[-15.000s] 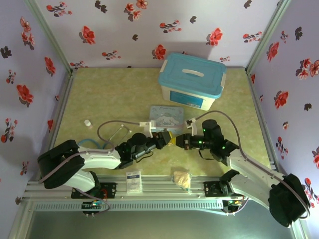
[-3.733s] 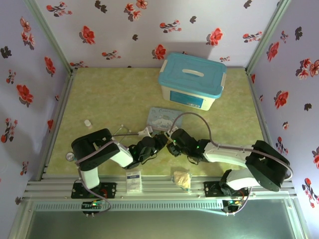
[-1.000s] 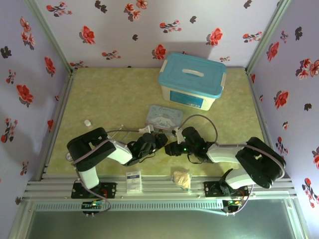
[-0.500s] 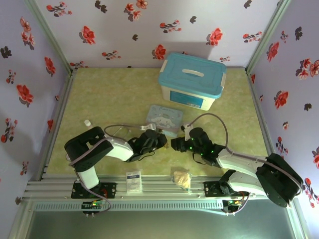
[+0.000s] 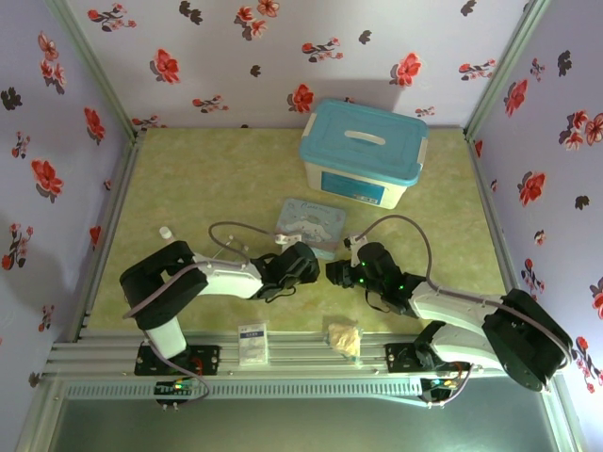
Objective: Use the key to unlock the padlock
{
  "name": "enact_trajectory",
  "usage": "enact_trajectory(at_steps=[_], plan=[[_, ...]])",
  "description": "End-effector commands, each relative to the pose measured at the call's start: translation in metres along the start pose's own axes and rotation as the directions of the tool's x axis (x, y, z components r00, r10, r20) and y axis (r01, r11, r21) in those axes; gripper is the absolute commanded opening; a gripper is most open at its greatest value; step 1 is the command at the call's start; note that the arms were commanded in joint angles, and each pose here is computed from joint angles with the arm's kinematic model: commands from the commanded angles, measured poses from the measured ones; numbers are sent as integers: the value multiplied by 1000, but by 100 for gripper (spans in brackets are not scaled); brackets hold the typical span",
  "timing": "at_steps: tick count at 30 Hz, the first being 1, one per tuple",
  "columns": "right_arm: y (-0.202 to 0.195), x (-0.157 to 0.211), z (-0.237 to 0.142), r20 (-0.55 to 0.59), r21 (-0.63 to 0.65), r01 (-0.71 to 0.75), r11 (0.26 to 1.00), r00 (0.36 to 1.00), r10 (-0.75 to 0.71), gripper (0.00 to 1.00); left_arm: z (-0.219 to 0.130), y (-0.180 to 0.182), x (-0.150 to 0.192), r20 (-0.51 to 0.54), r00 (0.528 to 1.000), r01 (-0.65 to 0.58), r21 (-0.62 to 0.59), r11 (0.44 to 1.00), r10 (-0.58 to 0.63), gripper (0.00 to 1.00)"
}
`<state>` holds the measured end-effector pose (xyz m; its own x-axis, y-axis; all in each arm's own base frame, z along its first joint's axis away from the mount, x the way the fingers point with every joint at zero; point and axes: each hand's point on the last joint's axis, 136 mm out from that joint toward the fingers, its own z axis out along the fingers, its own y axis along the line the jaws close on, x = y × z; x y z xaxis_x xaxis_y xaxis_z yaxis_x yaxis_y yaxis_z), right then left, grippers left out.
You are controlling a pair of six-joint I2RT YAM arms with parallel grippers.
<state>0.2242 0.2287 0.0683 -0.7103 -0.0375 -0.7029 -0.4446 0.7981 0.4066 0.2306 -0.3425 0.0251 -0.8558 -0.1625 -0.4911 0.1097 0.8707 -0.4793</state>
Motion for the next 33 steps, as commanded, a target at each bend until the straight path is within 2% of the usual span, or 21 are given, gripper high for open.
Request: enact_trajectory(at_steps=[1,11,22,29,33], plan=[[-9,2,-1,3,38,-2,999,1000,2,47,-1,36,30,-110,988,-123,-163,979,106,27],[-10,0,-3,14,45,-4,999,1000,3,48,-22,44,23,-152,957,-281,-301,911,246,26],[-12,-2,-3,21,56,-4,998,1000,3,47,-28,38,22,-164,919,-395,-359,846,359,26],[-12,-1,-3,23,56,-7,998,1000,6,47,-26,30,19,-185,863,-501,-424,755,469,26],[-13,0,-3,17,59,-8,998,1000,7,47,-31,21,11,-206,798,-585,-487,648,566,26]])
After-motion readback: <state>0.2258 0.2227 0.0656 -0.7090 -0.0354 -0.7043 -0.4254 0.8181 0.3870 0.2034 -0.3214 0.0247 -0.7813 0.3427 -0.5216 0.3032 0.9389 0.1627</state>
